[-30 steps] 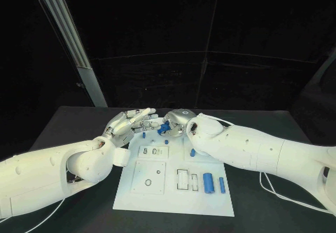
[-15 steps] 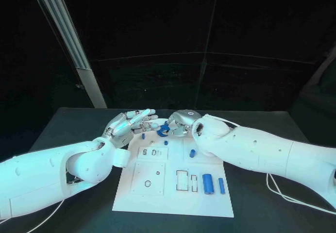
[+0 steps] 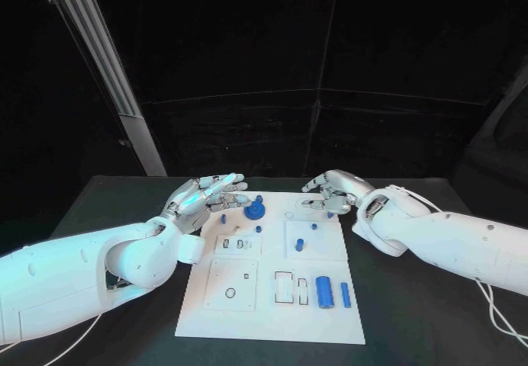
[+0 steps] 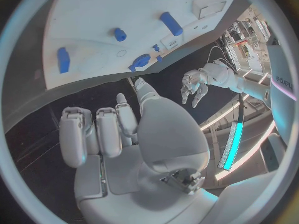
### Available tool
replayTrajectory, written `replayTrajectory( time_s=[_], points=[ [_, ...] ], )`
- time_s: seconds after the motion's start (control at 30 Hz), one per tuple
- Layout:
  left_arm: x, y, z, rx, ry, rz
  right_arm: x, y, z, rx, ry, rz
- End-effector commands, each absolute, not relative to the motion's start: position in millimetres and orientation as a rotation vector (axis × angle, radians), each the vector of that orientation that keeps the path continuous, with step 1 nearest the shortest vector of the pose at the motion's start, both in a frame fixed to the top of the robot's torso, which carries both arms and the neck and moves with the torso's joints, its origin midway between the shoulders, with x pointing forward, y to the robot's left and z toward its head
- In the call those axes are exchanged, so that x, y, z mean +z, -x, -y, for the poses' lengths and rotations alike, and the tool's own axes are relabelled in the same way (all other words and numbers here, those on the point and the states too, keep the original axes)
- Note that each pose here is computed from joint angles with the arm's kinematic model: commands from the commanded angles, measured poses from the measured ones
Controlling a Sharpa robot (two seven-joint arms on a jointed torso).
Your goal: Assemble the parts on the task board
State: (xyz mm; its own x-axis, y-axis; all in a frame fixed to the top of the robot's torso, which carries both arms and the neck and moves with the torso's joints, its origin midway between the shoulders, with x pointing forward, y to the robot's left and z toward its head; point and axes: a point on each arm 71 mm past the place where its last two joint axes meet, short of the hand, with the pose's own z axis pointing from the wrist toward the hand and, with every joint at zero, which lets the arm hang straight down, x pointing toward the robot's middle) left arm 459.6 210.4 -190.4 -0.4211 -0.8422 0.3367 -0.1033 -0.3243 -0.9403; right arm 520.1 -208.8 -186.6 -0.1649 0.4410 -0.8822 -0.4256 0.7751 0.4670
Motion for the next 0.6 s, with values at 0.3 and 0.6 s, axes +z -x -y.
replayTrajectory(
  time_s=[0.3,0.6],
  points=[
    [-188.7,-462.2,-209.5,-1.822,1.207,-1.365,-186,-520,266,0.810,-0.183,-1.569],
    [-190.2,-462.4,-209.9,-1.821,1.208,-1.370,-202,-528,281,0.688,-0.169,-1.636]
  ],
)
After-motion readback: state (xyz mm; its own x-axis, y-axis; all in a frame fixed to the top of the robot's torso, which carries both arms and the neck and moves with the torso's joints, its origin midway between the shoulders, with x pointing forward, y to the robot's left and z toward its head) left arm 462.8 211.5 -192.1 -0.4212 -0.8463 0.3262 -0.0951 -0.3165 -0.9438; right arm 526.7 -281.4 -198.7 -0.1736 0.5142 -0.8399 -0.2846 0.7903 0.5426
